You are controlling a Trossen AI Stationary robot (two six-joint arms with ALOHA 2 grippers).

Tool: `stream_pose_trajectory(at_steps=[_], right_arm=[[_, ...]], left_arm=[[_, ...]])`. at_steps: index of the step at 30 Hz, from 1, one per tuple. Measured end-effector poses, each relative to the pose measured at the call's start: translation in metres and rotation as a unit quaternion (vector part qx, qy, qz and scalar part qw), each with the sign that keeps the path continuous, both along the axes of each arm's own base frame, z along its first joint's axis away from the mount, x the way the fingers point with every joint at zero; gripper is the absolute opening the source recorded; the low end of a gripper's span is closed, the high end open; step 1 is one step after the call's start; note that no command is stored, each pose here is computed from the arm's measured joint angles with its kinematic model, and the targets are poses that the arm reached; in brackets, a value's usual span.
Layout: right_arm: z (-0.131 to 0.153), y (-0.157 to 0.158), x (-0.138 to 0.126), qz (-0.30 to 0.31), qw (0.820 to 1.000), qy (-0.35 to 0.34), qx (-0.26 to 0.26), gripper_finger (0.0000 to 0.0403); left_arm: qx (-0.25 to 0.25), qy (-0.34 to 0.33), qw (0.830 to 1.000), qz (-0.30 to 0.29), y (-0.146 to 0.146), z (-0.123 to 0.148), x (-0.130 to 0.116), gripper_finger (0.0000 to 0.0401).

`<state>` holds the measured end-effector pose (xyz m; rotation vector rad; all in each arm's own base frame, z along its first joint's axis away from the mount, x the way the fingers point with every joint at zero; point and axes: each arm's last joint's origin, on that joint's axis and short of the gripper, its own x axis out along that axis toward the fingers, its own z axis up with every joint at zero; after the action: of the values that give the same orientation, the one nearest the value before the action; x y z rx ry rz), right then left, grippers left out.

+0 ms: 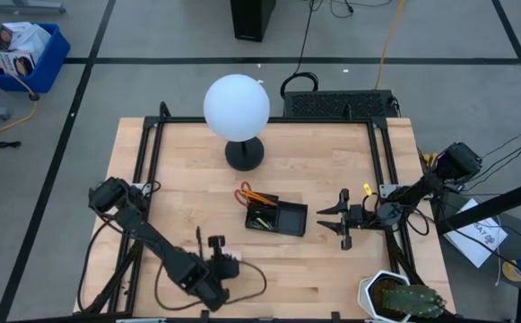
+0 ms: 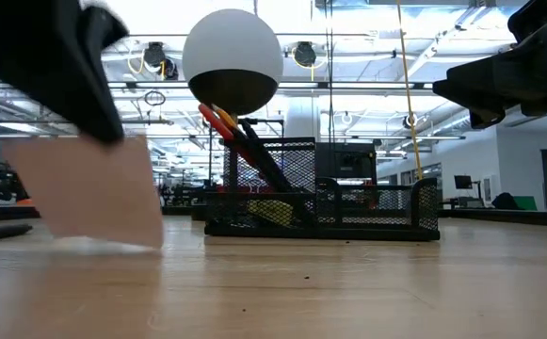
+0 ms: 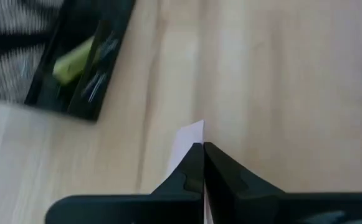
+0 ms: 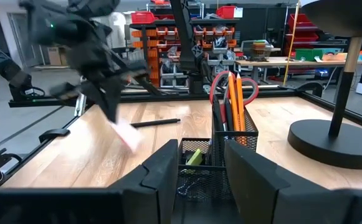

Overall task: Pick and place office supplies into organizer
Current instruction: Put the notepad into the desk organizer

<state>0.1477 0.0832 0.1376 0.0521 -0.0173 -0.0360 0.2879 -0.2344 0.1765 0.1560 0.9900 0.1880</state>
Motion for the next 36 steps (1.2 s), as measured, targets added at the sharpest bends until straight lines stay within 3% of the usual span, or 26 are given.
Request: stream_pose_trajectory(at_steps=[6,12,20,24,30,36], right_arm=[[0.0,0.0,0.0,0.0,1.0,0.0,0.0,0.0128],[0.0,0.0,0.0,0.0,1.0,0.0,0.0,0.0128],[0.0,0.0,0.0,0.0,1.0,0.0,0.0,0.0128],[0.0,0.0,0.0,0.0,1.0,0.0,0.0,0.0128],[0.0,0.0,0.0,0.0,1.0,0.0,0.0,0.0128],[0.0,0.0,0.0,0.0,1.0,0.0,0.0,0.0128]], left_arm=[[0.015,-0.06,0.996,-0.059,-0.014,0.026,0.013,0.0003],[0.033,-0.101,0.99,-0.088,-0.006,0.038,0.035,0.0002],[0.045,-0.149,0.985,-0.079,0.023,0.047,0.067,0.0003],[0.058,-0.167,0.978,-0.114,0.035,0.053,0.082,0.0002],[0.068,-0.173,0.975,-0.121,0.065,0.056,0.1,0.0002],[0.048,-0.174,0.977,-0.113,0.1,0.057,0.116,0.0002]])
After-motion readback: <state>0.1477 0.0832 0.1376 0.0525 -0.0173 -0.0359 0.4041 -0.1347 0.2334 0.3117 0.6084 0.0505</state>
